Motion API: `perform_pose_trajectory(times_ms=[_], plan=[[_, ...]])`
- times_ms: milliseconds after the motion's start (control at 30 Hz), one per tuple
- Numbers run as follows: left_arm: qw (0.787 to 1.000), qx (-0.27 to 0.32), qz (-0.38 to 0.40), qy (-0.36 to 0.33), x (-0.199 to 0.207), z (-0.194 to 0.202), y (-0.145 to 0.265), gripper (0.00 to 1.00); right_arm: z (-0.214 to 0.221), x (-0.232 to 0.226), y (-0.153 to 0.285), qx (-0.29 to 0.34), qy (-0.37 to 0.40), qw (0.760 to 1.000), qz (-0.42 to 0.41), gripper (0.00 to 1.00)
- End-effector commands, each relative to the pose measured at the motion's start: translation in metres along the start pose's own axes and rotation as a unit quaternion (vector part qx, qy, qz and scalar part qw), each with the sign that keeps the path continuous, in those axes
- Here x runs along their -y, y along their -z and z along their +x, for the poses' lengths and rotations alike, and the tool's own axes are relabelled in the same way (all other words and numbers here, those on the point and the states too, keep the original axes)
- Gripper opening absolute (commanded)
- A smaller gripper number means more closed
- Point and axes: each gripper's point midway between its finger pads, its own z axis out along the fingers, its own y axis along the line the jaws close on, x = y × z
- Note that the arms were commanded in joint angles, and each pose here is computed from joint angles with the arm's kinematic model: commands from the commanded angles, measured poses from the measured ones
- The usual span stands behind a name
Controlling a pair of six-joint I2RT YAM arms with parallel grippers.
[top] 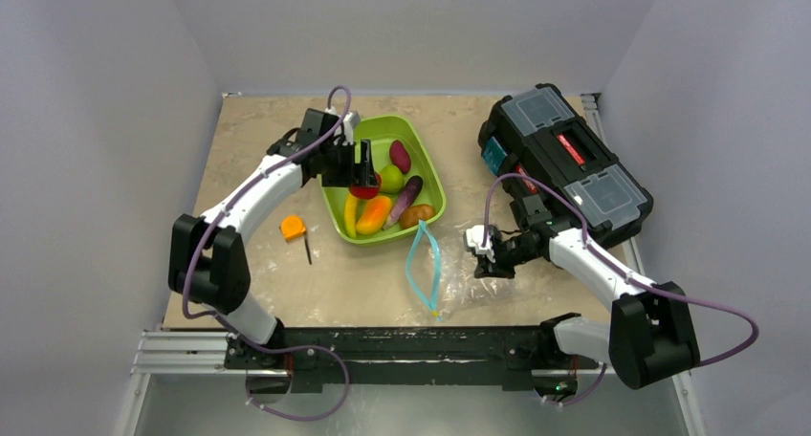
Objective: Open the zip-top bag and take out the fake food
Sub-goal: Place the fake fruit in the bin.
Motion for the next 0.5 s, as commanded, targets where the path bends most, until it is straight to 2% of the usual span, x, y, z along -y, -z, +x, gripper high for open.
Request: perform_pose_trajectory(times_ms=[0,67,167,233,333,467], plan=[[0.997,-0.004,-0.070,-0.011,-0.032,-0.018,-0.004,0.32,-0.011,0.003,0.003,0.019,0.015,1.000,0.004,0.00],[0.997,-0.008,-0.080,-0.004,-0.040,-0.024,-0.008,0.46,-0.010,0.003,0.003,0.019,0.014,1.000,0.004,0.00],[0.996,-0.003,-0.091,0.000,-0.045,-0.036,-0.010,0.74,-0.009,0.003,0.002,0.018,0.012,1.000,0.002,0.00],[0.995,0.001,-0.098,0.000,-0.046,-0.043,-0.009,0.85,-0.009,0.003,0.002,0.018,0.011,1.000,0.002,0.00],[0.994,0.017,-0.108,-0.004,-0.048,-0.053,-0.002,0.96,-0.008,0.002,0.002,0.016,0.011,1.000,0.001,0.00],[0.994,0.044,-0.101,-0.011,-0.042,-0.062,0.014,1.00,-0.009,0.003,0.002,0.017,0.012,1.000,0.001,0.00]])
